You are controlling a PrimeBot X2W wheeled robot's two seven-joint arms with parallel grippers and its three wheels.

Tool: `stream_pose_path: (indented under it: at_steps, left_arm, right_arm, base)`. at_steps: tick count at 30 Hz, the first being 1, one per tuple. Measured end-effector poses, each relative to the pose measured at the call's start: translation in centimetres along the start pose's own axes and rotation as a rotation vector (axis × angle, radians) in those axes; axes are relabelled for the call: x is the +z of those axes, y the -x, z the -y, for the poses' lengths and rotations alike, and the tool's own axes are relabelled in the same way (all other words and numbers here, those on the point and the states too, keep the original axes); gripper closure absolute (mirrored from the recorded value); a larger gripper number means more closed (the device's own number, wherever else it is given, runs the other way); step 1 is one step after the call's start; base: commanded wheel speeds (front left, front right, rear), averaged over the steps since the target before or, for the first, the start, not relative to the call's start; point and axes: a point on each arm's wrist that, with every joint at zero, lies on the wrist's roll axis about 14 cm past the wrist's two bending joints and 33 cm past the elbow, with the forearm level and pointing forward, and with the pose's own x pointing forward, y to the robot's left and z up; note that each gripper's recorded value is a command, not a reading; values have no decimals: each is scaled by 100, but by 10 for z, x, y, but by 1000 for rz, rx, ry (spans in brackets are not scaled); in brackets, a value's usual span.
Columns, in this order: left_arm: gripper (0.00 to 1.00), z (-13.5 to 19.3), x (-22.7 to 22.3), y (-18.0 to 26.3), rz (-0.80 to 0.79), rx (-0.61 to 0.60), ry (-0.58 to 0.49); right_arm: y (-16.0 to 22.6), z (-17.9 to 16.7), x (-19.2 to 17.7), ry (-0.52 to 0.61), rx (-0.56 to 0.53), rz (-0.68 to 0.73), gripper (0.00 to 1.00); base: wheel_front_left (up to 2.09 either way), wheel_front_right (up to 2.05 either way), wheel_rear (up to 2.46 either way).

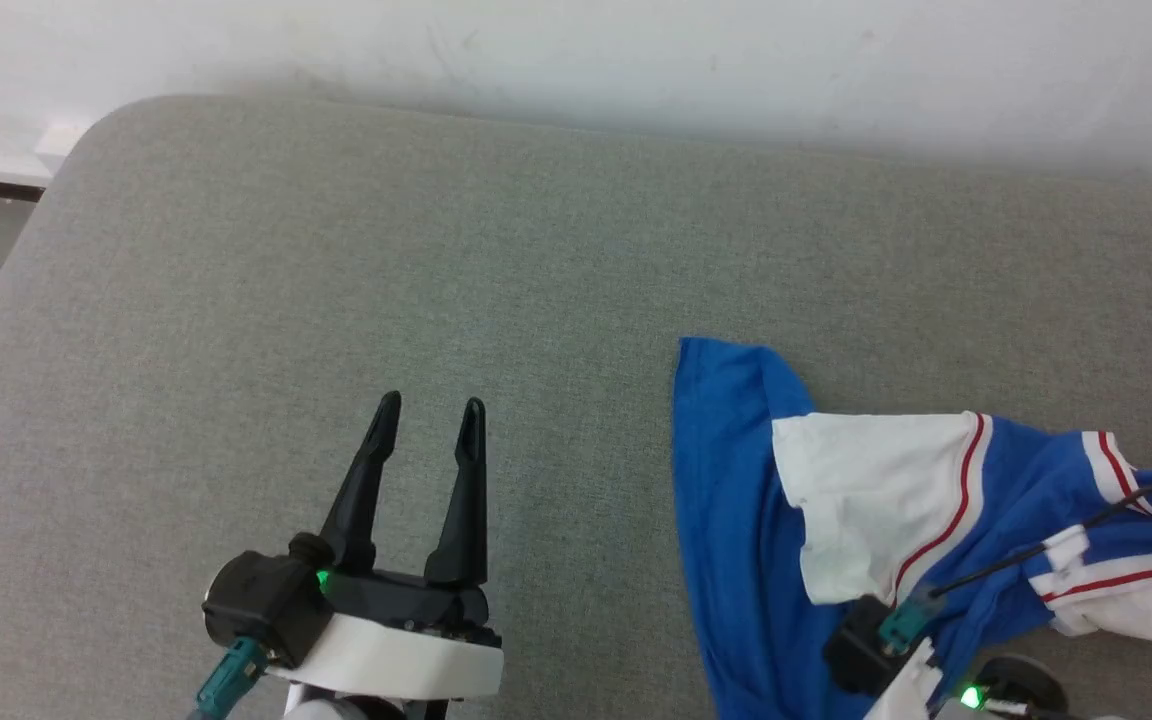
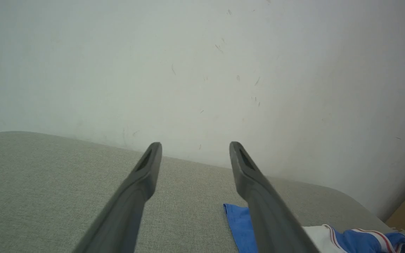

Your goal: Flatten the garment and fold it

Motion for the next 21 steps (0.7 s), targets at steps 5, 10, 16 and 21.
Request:
stream_pose_path:
  at_steps: [5, 10, 16, 21]
  left_arm:
    - [0, -1, -6, -1, -16, 2, 1]
    - [0, 0, -1, 1, -2, -2, -2]
    - [0, 2, 7, 7, 17, -18, -27]
    - [0, 6, 5, 12, 8, -38, -59]
  right_arm:
    - [9, 11, 29, 15, -51, 144, 0]
    - [34, 9, 95, 2, -82, 472, 0]
    - [130, 54, 155, 3, -395, 978, 0]
    - [202, 88, 129, -23, -757, 1218, 0]
  base:
    - [0, 0, 0]
    - [0, 0, 0]
    - [0, 0, 0]
    - [0, 0, 0]
